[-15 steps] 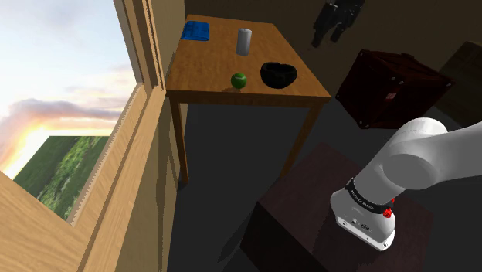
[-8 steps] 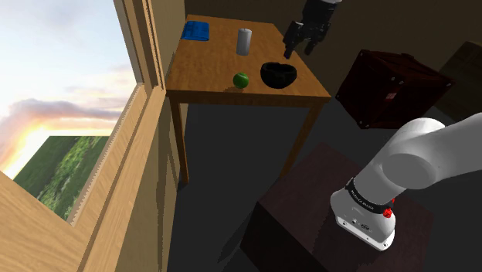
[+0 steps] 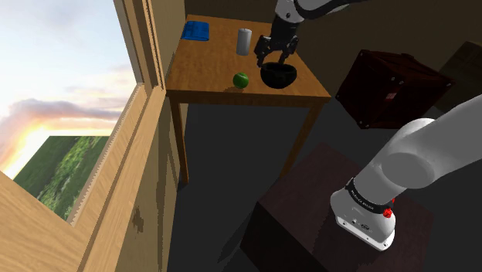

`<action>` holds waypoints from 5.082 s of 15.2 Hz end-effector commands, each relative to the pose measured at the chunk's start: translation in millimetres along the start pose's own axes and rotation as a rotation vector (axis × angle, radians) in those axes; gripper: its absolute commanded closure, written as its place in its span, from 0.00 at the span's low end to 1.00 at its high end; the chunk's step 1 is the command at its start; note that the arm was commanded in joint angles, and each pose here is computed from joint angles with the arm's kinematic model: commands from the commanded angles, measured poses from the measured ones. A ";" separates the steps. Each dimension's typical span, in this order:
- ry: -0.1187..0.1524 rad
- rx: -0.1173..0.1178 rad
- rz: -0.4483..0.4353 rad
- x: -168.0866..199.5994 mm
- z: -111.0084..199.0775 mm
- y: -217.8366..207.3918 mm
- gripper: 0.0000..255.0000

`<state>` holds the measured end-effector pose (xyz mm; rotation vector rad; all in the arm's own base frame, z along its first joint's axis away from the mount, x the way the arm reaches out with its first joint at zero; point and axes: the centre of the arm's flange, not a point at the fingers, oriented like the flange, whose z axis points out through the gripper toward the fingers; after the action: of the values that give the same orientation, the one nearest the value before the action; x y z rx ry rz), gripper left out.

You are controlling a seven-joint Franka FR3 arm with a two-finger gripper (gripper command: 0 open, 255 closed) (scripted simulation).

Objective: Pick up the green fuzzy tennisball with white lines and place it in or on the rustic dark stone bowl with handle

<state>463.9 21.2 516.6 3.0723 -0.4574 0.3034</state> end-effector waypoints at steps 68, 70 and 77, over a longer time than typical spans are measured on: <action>0.027 0.013 0.146 125.3 -17.7 -43.4 1.00; 0.027 0.013 0.146 123.1 -19.6 -30.5 1.00; 0.027 0.013 0.146 106.7 -26.2 60.2 1.00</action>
<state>550.7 -52.7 560.7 3.0480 -0.6854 0.3502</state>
